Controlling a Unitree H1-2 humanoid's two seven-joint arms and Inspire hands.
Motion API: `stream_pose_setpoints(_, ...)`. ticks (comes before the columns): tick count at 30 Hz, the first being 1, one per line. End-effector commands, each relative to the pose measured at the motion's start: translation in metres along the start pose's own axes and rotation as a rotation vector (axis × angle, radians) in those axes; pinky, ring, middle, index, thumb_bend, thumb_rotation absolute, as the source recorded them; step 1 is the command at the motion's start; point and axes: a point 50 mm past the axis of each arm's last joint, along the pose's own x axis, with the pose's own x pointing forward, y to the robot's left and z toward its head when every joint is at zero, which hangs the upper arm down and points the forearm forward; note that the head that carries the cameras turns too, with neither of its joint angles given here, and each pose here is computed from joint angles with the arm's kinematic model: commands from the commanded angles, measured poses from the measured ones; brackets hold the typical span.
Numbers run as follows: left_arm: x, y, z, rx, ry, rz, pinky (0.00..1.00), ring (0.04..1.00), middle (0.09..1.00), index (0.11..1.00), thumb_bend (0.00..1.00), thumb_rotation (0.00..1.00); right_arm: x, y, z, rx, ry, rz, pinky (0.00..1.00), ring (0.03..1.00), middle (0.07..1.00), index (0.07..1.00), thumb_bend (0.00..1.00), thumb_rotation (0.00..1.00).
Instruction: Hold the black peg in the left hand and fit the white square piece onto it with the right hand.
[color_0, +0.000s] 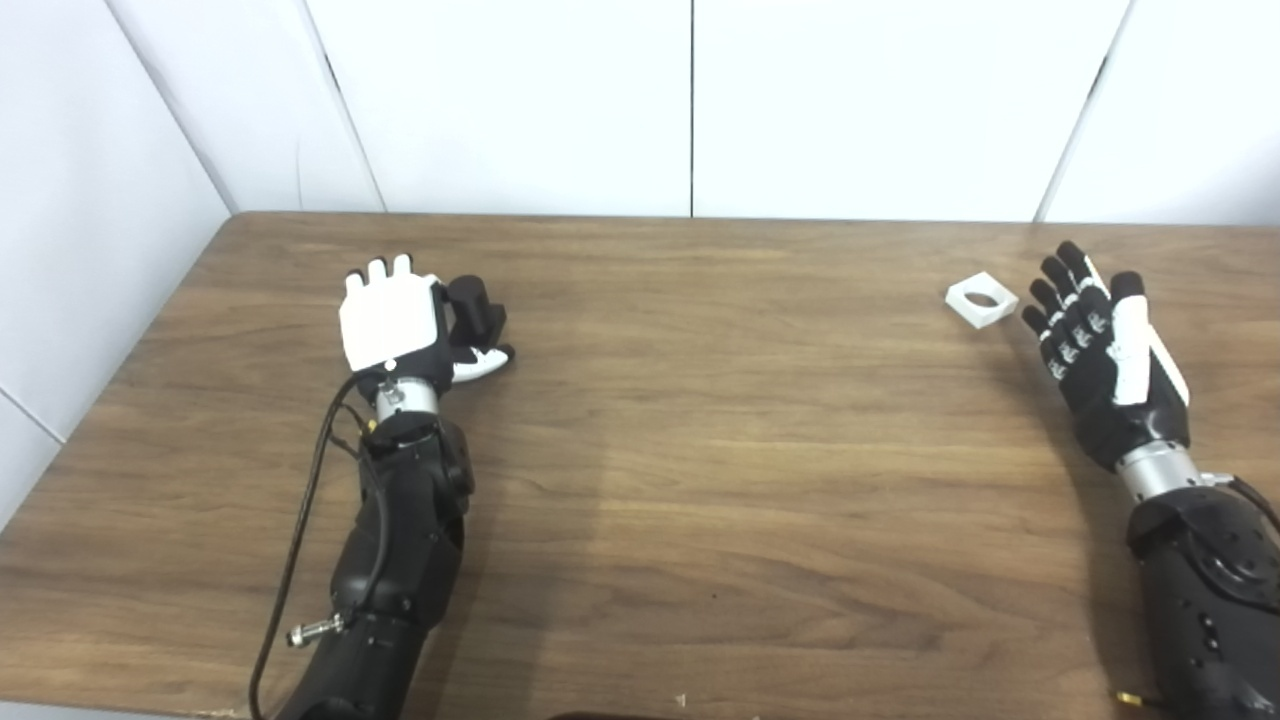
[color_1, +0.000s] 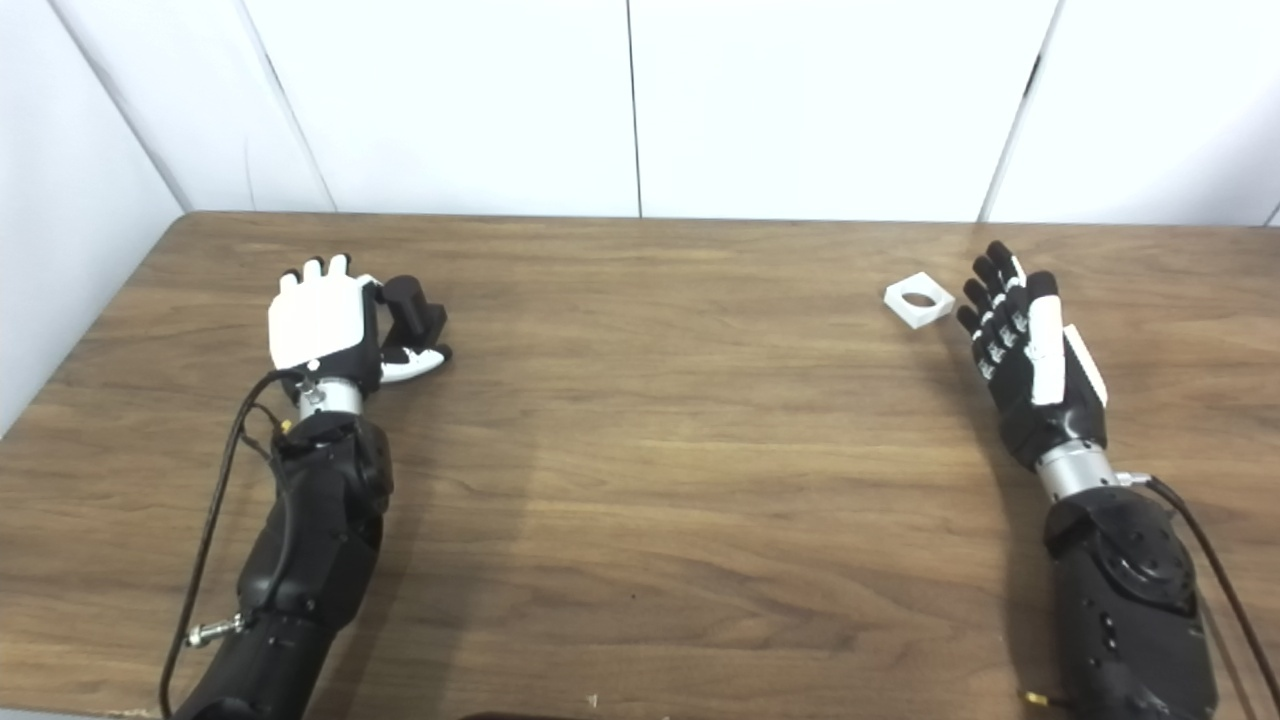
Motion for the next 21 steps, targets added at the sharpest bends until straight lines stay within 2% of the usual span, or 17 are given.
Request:
stream_pose_setpoints(1,0.0075,0.0084,-0.0084,0.042,0.022,0.007,1.0,1.0,0.964,0.663,0.79,0.38,-0.0259,0.0118,-0.041,0.083,0.097,-0.012,1.0,1.0,1.0,1.0,0.59,1.0)
stream_pose_setpoints(3,0.0065,0.0095,-0.0084,0.035,0.02,0.01,1.0,1.0,0.95,0.603,0.79,0.32,-0.0258,0.0114,-0.0404,0.089,0.096,-0.014,1.0,1.0,1.0,1.0,0.57,1.0)
stream_pose_setpoints(10,0.0033,0.0094,-0.0081,0.004,0.011,0.019,1.0,1.0,0.931,0.533,0.78,0.18,-0.0266,0.0091,-0.0389,0.077,0.094,-0.023,1.0,1.0,1.0,1.0,0.56,1.0)
stream_pose_setpoints(11,0.0028,0.0094,-0.0081,-0.002,0.012,0.019,1.0,1.0,0.931,0.522,0.73,0.16,-0.0268,0.0084,-0.0388,0.075,0.094,-0.023,1.0,1.0,1.0,1.0,0.56,1.0)
stream_pose_setpoints(12,0.0025,0.0095,-0.0083,-0.006,0.012,0.02,1.0,1.0,0.931,0.505,0.63,0.11,-0.0271,0.0079,-0.0387,0.076,0.094,-0.022,1.0,1.0,1.0,1.0,0.56,1.0)
stream_pose_setpoints(14,0.0023,0.01,-0.0085,-0.019,0.013,0.018,1.0,1.0,0.931,0.492,0.55,0.08,-0.0272,0.0069,-0.0383,0.072,0.093,-0.023,1.0,1.0,1.0,1.0,0.56,1.0)
stream_pose_setpoints(21,0.002,0.0113,-0.0085,-0.048,0.013,0.017,1.0,1.0,0.925,0.485,0.52,0.06,-0.0252,0.0069,-0.0353,0.076,0.087,-0.016,1.0,1.0,1.0,1.0,0.58,1.0)
